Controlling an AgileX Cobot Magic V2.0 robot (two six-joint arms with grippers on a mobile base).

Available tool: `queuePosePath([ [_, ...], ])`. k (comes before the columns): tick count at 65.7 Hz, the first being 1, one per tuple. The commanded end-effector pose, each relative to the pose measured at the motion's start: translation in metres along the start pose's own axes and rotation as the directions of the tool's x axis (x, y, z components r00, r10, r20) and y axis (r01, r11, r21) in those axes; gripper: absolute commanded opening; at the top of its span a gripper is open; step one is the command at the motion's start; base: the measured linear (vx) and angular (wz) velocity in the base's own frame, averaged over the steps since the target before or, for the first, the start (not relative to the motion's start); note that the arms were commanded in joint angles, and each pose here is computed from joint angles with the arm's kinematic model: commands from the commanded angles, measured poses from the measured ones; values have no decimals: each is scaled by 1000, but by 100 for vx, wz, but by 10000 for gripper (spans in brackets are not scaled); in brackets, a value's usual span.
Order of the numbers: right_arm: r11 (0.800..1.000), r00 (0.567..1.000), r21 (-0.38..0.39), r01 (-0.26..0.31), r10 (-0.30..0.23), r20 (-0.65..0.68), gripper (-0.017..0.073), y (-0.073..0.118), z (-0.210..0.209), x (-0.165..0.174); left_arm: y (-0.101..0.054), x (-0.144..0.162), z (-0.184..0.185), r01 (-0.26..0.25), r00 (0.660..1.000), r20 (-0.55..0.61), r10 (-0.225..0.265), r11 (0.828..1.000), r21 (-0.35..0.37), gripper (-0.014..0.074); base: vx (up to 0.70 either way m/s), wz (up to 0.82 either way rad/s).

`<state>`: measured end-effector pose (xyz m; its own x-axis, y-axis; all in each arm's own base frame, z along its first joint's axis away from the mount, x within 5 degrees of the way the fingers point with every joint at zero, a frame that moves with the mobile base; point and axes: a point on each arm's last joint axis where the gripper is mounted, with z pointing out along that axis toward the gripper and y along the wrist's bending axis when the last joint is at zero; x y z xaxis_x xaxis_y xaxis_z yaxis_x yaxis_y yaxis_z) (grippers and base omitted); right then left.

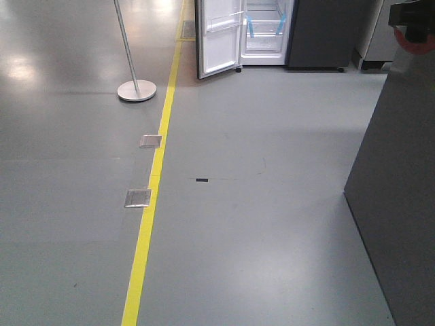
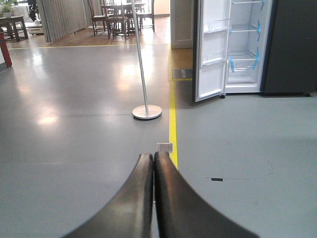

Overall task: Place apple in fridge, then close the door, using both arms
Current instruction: 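Drive toward the open white refrigerator carrying the apple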

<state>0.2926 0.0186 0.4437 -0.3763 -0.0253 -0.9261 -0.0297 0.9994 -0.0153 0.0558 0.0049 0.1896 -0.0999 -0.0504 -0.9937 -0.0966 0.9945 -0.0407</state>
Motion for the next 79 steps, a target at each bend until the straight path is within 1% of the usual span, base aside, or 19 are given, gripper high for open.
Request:
queuePosePath([
  [1, 1000, 990, -1, 10, -10, 140, 165, -1, -18, -20, 0, -13, -3, 8, 995, 101, -8, 1000, 4, -6, 16, 1],
  [79, 1000, 990, -1, 10, -10, 140, 165, -1, -18, -20, 0, -13, -3, 8, 995, 101, -8, 1000, 4, -6, 15, -1],
])
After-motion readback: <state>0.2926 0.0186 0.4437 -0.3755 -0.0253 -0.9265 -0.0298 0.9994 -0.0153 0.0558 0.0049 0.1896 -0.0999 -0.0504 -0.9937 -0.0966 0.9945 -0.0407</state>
